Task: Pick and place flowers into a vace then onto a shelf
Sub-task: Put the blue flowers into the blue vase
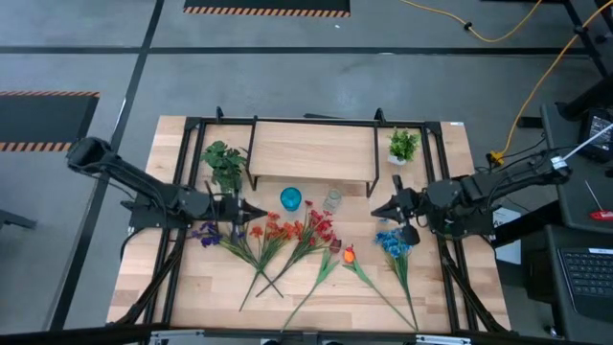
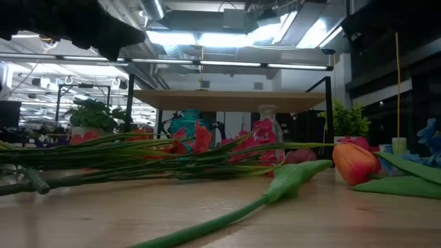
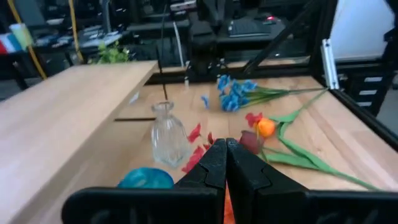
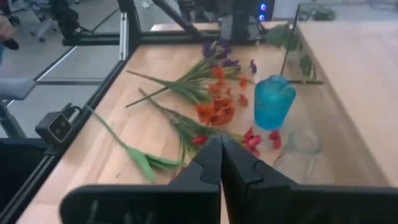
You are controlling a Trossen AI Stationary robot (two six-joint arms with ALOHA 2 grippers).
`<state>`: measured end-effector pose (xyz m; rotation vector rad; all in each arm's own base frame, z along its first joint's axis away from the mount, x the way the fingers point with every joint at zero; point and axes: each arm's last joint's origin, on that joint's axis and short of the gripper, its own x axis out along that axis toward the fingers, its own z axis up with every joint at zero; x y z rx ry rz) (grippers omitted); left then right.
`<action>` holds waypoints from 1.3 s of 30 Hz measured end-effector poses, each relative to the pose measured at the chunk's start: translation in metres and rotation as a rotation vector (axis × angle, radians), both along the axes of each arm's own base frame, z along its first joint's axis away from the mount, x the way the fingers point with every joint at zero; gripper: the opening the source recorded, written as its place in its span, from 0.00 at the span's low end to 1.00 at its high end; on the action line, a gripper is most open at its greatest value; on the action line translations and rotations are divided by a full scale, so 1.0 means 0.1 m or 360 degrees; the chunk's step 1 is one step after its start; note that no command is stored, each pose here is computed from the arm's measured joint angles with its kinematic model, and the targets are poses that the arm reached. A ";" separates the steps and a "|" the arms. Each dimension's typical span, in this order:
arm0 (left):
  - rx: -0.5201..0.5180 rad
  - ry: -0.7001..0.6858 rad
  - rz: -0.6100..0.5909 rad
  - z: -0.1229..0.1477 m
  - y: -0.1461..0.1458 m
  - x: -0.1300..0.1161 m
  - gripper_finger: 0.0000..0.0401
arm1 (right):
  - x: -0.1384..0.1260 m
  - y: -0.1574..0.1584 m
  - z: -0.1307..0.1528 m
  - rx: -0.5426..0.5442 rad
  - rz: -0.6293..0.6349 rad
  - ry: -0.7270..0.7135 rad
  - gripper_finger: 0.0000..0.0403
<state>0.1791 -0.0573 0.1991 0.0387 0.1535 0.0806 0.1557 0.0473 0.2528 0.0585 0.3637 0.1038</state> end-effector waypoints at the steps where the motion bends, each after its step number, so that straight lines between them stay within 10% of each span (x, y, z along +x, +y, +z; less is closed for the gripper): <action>1: -0.0012 0.0020 0.0015 -0.02 -0.04 0.02 0.00 | 0.00 0.03 -0.02 0.0008 -0.0003 0.0017 0.00; 24: -0.0010 0.0399 0.0085 0.12 -0.33 0.44 0.01 | 0.04 0.77 0.13 0.0268 -0.0511 0.1002 0.00; 39: -0.0044 0.0402 0.0116 0.12 -0.32 0.45 0.01 | -0.10 0.89 0.06 0.0561 -0.0772 0.1209 0.02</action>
